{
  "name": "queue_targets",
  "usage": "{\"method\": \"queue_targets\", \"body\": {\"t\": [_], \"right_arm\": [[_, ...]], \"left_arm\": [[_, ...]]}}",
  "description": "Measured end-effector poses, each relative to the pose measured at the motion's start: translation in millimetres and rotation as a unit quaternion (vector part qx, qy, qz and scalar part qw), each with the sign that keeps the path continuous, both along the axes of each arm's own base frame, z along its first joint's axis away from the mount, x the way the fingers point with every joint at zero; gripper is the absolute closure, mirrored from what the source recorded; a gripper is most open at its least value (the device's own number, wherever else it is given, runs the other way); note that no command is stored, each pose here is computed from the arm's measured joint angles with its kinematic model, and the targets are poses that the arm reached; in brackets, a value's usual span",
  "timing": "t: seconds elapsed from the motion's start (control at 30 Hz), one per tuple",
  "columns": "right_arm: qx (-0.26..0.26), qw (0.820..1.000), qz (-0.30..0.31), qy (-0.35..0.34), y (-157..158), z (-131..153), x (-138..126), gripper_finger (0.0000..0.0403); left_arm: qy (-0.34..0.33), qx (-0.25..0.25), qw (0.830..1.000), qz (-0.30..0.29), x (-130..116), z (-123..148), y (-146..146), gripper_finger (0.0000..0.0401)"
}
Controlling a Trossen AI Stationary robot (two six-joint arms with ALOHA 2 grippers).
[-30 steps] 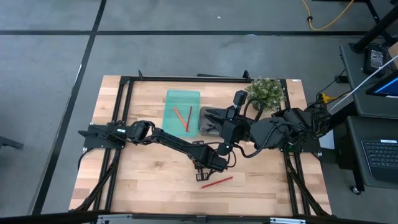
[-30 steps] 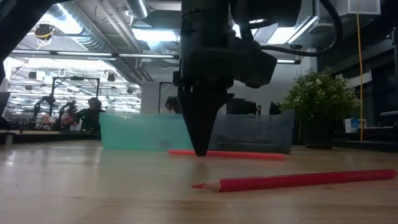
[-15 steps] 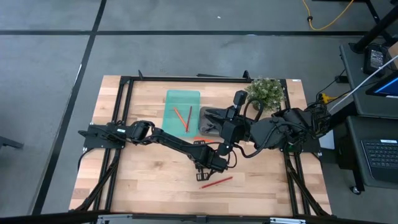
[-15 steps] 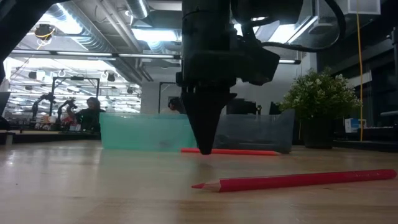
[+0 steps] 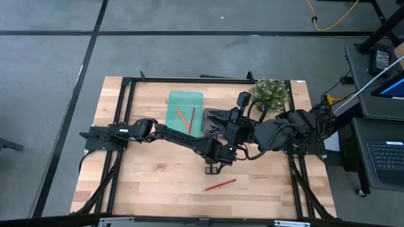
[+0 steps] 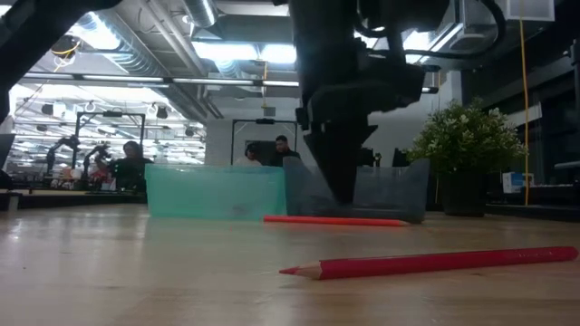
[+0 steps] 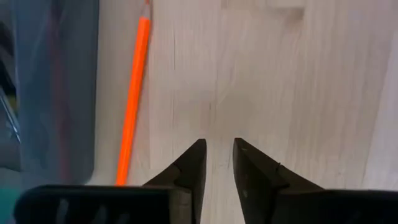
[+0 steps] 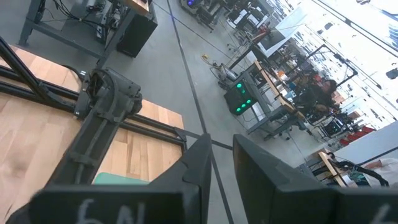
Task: Sort pens & pencils
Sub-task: Put the orange colored pencil into the green bin
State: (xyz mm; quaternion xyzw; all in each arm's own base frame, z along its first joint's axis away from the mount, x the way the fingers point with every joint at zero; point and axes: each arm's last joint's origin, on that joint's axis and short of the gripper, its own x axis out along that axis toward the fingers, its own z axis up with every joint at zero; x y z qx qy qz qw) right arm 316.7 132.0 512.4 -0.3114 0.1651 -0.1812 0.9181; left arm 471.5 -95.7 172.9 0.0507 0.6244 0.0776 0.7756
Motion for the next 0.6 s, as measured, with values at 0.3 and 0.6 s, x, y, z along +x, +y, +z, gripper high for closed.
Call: {"method": "queue_targets", "body": {"t": [0.3, 0.6], "right_arm": [[0.0, 1.0, 0.0, 0.0, 0, 0, 0, 0.0334], [-0.001, 1.0, 0.0, 0.001, 0, 0, 0, 0.0334]], "left_arm": [[0.003, 0.008, 0.999, -0.042, 4, 12, 11, 0.0324], [0.01, -0.01, 1.0, -0.02, 4, 11, 19, 0.0319]]}}
